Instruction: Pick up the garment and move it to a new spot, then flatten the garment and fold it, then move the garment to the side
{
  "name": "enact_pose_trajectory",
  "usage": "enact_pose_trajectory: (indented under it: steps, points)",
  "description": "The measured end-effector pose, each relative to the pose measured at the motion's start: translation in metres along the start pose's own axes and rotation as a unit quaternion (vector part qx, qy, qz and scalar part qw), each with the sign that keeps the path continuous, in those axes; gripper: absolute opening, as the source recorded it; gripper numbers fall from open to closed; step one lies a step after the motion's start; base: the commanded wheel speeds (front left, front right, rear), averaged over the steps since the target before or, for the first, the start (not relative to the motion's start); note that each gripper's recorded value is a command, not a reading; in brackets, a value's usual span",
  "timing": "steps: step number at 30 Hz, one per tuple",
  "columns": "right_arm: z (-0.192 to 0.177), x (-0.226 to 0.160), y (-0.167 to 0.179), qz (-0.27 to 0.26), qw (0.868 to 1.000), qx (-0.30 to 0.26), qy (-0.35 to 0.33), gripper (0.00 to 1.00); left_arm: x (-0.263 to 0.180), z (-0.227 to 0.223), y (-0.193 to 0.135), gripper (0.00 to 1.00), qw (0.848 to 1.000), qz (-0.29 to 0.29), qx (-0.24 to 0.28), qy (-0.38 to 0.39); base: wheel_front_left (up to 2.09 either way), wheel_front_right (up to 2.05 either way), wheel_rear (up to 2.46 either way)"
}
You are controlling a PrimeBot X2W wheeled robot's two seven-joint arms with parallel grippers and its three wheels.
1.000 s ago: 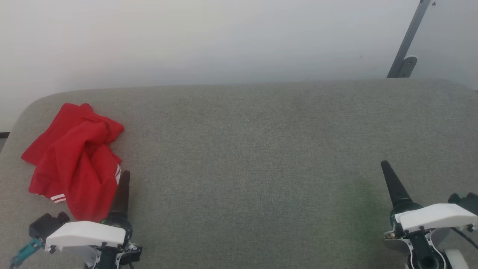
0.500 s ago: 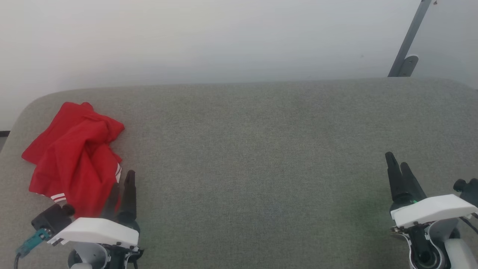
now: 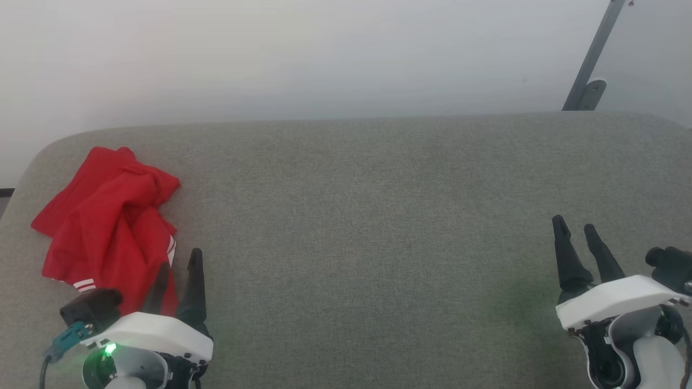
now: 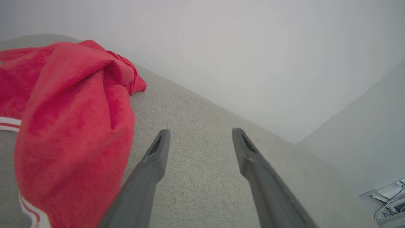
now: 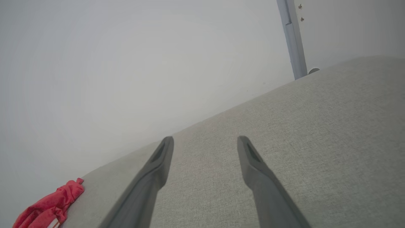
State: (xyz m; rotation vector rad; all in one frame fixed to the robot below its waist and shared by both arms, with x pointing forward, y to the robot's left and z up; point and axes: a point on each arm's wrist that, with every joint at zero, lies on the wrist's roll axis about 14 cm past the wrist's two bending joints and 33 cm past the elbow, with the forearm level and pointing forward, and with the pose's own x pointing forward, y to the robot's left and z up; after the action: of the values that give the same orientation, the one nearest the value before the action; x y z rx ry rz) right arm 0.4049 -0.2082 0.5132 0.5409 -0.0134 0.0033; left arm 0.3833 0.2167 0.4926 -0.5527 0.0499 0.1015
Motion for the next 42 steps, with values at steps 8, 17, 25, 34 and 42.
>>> enact_pose_trajectory:
  steps: [8, 17, 25, 34, 42]
  points:
    - [0.007, 0.004, 0.005, 0.013, 0.998, -0.066, -0.009, 1.0, -0.001, 0.0, -0.002, 1.0, 0.998, -0.004, 0.057, -0.006, 0.0, 0.0, 0.0]
    - [0.01, 0.006, 0.006, 0.02, 0.992, -0.119, -0.017, 1.0, -0.001, 0.002, -0.004, 1.0, 0.994, -0.009, 0.111, -0.015, 0.0, 0.0, 0.0]
    - [0.014, 0.007, 0.007, 0.023, 0.987, -0.159, -0.026, 1.0, -0.002, 0.001, -0.005, 1.0, 0.988, -0.014, 0.152, -0.02, 0.0, 0.0, 0.0]
    - [0.019, 0.009, 0.007, 0.025, 0.979, -0.2, -0.036, 1.0, -0.003, 0.001, -0.003, 1.0, 0.982, -0.016, 0.186, -0.027, 0.0, 0.0, 0.0]
    - [0.021, 0.009, 0.006, 0.024, 0.974, -0.223, -0.042, 1.0, -0.003, 0.004, -0.004, 1.0, 0.977, -0.021, 0.211, -0.035, 0.0, 0.0, 0.0]
